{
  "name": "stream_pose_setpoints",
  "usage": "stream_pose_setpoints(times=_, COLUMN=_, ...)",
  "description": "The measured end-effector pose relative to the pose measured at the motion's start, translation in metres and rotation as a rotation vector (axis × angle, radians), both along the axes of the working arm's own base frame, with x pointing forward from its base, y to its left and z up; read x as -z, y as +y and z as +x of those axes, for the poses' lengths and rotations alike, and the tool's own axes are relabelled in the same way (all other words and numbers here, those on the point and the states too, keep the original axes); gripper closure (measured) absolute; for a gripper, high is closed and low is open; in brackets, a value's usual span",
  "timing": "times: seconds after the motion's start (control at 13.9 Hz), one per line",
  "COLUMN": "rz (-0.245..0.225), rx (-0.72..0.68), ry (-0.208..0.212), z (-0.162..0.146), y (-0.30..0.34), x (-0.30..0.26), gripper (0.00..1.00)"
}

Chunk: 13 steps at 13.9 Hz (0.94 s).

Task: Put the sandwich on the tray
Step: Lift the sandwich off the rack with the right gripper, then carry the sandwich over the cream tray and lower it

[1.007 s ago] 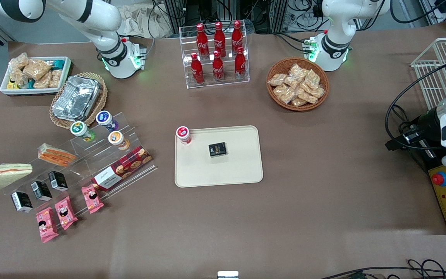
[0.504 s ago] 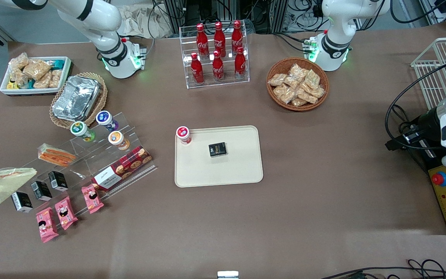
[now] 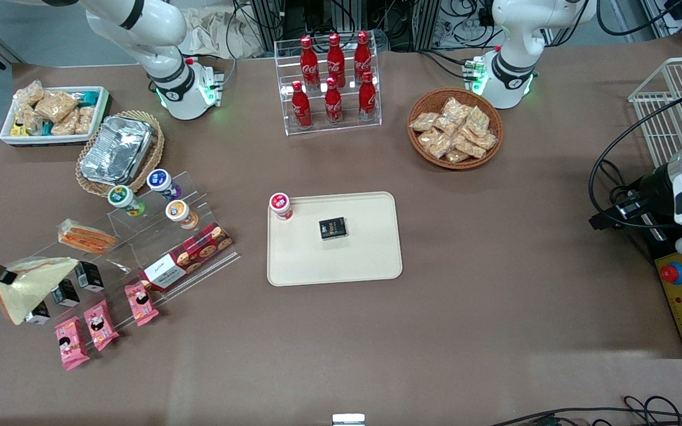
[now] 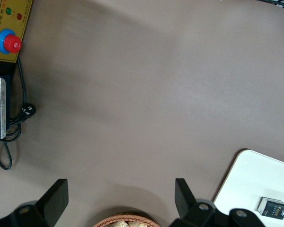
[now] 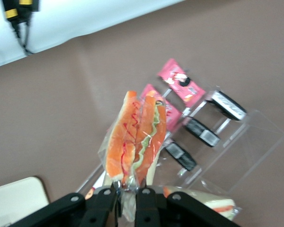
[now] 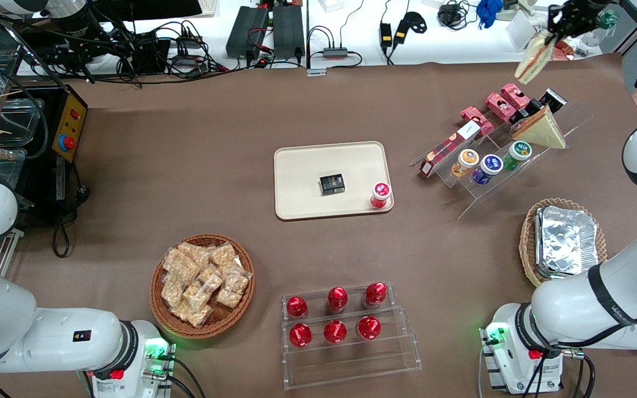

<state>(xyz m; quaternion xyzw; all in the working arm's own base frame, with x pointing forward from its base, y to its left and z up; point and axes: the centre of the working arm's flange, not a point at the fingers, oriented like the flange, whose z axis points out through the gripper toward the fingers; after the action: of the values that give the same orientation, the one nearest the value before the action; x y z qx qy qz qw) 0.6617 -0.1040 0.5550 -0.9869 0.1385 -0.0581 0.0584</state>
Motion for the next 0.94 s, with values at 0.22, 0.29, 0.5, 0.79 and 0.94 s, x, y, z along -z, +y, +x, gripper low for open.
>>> stream_pose_setpoints(times=0.22, rz=-0.003, rx=-0.113, ry=-0.033, z=0.002, y=0.074, x=-0.021, gripper=0.87)
stream_pose_setpoints(times=0.29, rz=-0.005, rx=-0.165, ry=-0.042, z=0.001, y=0.100, x=-0.026, gripper=0.87)
stream_pose_setpoints(times=0.5, rz=-0.024, rx=-0.403, ry=-0.071, z=-0.008, y=0.163, x=-0.039, gripper=0.87)
stream_pose_setpoints(times=0.79, rz=-0.065, rx=-0.847, ry=-0.103, z=-0.017, y=0.236, x=-0.033, gripper=0.87)
stream_pose_setpoints(times=0.94, rz=-0.072, rx=-1.004, ry=-0.108, z=-0.022, y=0.277, x=-0.020, gripper=0.87)
